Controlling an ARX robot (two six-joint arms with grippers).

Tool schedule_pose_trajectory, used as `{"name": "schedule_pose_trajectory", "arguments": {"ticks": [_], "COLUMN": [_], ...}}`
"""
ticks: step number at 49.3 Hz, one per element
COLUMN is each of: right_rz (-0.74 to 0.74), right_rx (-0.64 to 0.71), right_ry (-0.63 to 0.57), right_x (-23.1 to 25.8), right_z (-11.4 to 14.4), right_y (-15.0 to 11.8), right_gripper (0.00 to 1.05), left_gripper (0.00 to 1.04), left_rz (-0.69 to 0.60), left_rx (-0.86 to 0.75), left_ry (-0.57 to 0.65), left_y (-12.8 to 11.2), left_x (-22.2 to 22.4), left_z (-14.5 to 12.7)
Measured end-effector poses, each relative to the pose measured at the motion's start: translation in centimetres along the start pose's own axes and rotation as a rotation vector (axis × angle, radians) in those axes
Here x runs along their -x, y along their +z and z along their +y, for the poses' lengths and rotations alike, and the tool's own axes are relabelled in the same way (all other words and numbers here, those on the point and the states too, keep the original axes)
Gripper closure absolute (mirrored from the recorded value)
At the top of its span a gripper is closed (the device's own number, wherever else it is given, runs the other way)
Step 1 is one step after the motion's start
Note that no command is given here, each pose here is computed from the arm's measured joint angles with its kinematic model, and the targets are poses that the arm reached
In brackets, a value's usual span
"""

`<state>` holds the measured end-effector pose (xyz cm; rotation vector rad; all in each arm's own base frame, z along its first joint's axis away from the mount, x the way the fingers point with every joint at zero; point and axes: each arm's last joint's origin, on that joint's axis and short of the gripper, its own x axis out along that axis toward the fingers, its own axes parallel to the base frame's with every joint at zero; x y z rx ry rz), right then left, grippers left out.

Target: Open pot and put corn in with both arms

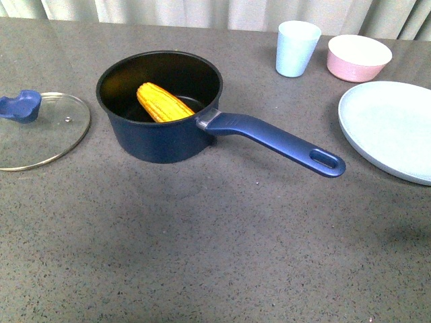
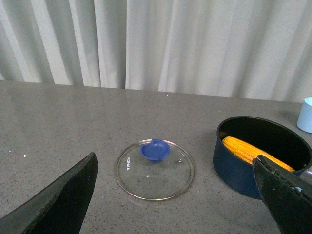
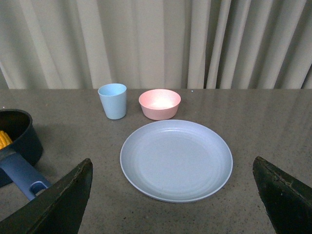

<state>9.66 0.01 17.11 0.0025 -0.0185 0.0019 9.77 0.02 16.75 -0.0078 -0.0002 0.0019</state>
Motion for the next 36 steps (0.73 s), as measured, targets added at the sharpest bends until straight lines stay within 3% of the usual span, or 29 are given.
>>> {"name": "schedule_pose_trajectory", "arguments": {"ticks": [36], "right_rz": [0.0], "right_rx": [0.0], "right_ry": [0.0], "right_x": [0.0], "right_z": [0.0], "right_y": [0.0], "right_gripper": [0.09], "left_gripper": [0.09], "left_rz": [0.0], "left_rx": [0.0], "left_ry": [0.0], "left_y": [0.0], "left_x": [0.0], "left_z": [0.0]}}
